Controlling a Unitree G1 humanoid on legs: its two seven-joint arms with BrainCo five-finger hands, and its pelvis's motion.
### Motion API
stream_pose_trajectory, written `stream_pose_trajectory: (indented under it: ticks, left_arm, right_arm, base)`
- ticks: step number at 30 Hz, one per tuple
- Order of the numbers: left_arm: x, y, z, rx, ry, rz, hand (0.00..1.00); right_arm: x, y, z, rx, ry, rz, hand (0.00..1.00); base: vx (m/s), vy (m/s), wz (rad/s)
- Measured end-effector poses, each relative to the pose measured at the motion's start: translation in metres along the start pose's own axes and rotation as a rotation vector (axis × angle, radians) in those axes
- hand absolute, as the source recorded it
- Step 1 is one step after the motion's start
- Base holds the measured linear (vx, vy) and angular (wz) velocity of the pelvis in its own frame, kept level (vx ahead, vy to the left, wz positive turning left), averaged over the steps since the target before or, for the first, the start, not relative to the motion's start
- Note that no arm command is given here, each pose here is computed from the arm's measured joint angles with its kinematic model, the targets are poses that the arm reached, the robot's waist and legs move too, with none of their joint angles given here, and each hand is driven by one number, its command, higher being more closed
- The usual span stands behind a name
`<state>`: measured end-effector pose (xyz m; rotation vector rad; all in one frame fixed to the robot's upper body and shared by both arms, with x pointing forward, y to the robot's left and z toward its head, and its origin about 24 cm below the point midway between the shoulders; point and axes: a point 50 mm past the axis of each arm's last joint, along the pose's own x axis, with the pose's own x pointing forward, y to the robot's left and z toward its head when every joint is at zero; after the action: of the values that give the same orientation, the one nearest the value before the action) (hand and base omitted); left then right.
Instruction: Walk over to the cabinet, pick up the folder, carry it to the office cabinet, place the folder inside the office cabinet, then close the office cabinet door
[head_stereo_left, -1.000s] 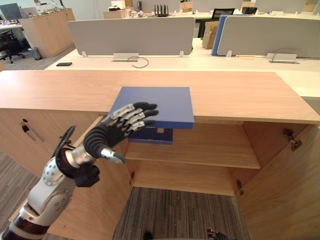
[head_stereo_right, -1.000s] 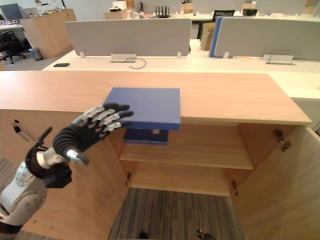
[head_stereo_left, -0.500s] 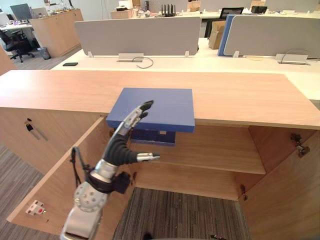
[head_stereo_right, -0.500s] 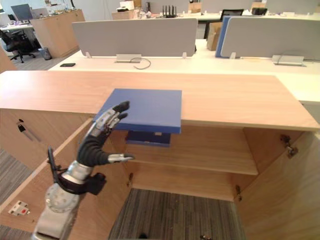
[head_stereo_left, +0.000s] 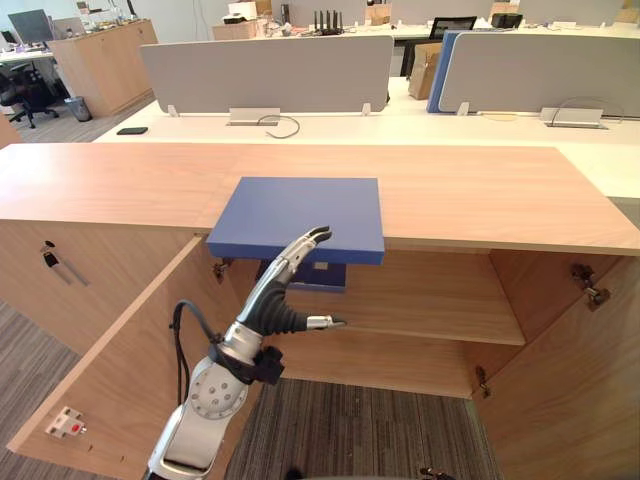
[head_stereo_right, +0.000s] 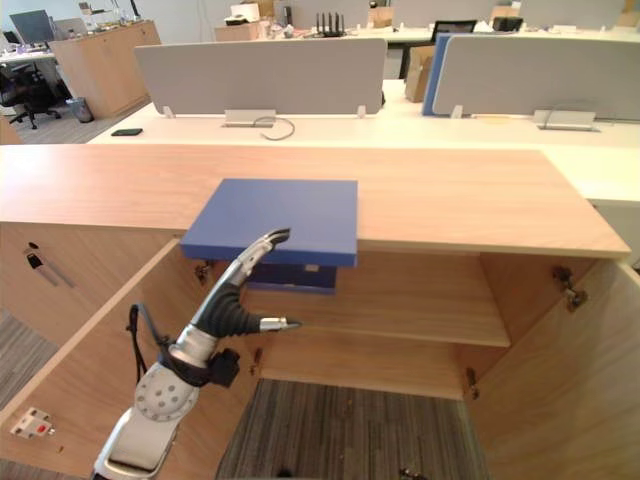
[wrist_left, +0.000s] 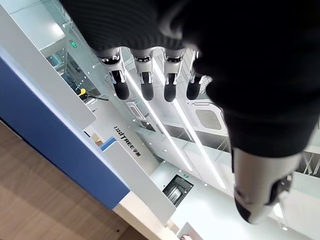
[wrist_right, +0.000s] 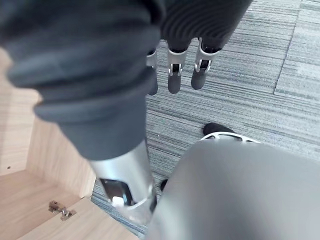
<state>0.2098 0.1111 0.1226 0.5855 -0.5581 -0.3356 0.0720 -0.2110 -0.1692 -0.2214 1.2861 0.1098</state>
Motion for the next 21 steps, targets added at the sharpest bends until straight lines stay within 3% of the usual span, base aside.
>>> stream_pose_trajectory:
  ticks: [11,21]
  left_arm:
    - [0.009,0.003,-0.012,0.279,-0.008,0.099,0.0]
    - [0.009,0.003,-0.028,0.403,0.02,0.074,0.0]
  right_arm:
    - [0.001,0.002,0.004,-0.035,-0.006,-0.016,0.0]
    - [0.002,0.005,0.008,-0.035,-0.017,-0.019,0.0]
  base:
    - [0.01,-0.002,0.0]
    - [0.0,0.0,0.0]
